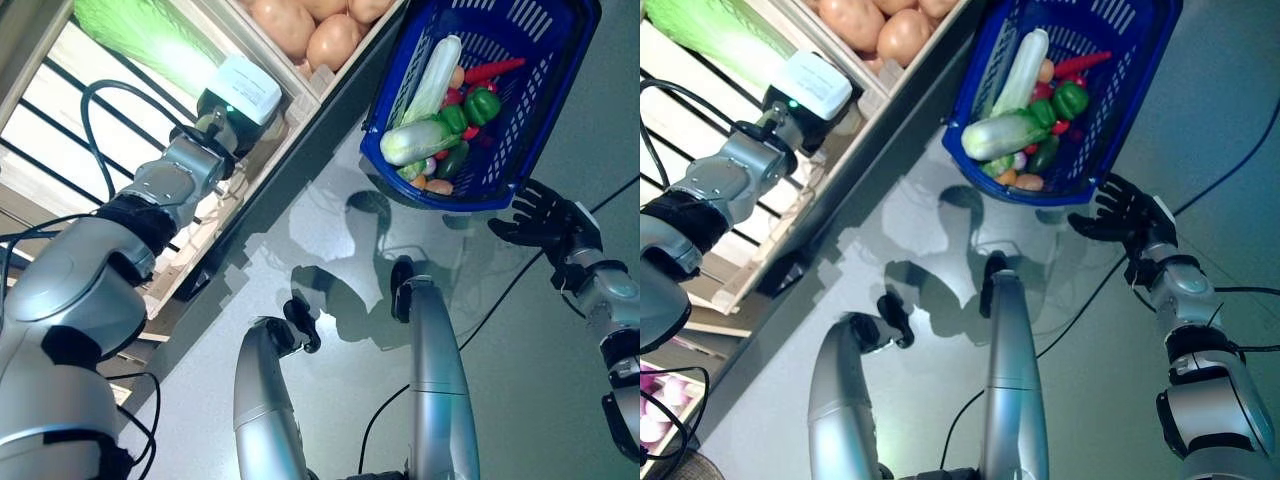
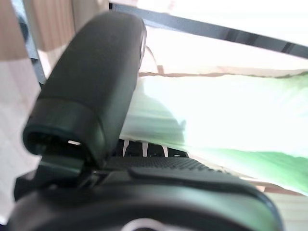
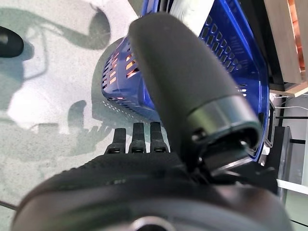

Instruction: Put vegetables into the basket

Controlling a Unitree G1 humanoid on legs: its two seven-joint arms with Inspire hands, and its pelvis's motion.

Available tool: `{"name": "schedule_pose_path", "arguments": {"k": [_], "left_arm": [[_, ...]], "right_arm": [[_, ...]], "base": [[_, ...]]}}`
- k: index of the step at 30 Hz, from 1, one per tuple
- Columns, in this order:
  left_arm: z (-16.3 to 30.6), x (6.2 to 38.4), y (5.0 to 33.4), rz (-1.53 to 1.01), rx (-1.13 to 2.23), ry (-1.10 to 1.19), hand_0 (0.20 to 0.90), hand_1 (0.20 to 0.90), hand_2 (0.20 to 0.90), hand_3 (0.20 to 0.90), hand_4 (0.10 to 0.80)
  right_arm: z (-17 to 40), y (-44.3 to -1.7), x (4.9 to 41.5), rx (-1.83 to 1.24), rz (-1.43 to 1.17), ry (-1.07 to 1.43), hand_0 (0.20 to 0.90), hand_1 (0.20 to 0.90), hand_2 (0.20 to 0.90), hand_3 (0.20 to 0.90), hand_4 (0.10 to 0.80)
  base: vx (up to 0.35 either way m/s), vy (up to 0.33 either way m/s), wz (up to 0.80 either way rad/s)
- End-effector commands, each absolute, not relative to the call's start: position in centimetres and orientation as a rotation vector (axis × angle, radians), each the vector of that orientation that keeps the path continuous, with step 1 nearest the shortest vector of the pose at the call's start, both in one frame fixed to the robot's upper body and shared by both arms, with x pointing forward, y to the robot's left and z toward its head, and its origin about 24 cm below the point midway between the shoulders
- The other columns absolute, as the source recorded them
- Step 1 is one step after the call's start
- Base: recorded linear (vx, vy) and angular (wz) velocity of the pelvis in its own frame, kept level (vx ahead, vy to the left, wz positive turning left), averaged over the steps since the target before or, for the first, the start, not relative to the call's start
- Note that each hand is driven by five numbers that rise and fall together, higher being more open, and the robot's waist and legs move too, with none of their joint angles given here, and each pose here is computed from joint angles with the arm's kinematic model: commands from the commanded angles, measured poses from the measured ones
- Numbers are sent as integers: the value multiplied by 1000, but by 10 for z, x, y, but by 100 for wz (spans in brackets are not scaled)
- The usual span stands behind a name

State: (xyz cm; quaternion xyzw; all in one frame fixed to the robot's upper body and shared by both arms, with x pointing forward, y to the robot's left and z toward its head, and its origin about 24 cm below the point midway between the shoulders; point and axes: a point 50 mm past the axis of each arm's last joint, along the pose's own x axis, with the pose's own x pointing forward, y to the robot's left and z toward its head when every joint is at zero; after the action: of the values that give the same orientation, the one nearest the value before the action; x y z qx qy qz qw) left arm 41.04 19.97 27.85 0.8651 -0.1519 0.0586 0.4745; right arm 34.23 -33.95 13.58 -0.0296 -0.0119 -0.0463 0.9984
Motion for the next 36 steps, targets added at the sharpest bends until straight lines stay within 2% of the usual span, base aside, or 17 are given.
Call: {"name": "schedule_pose_path", "arguments": {"k": [1,17,22,28,36], "left_arm": [[334,399,255,444,2024,-162,300,300,300,300,400],[319,393,271,375,1994,-193,300,300,300,300,400],[308,386,284,321,1947,-206,300,300,300,300,400],[284,380,291,274,1809,-255,300,300,300,300,400],[247,370,287,212,1449,-368,300,300,300,300,400]], "right_arm": [[195,-346,341,-78,-60,-288,900,900,900,900,800],[180,-343,337,-116,-20,-248,900,900,900,900,800],[168,-338,334,-129,3,-213,900,900,900,900,800],[141,-326,329,-102,32,-152,900,900,900,900,800],[110,-295,323,-114,138,-78,900,900,900,900,800]], "base": [[0,0,0],[28,14,-3],[85,-9,-4],[88,-8,1],[129,-5,-2]]}}
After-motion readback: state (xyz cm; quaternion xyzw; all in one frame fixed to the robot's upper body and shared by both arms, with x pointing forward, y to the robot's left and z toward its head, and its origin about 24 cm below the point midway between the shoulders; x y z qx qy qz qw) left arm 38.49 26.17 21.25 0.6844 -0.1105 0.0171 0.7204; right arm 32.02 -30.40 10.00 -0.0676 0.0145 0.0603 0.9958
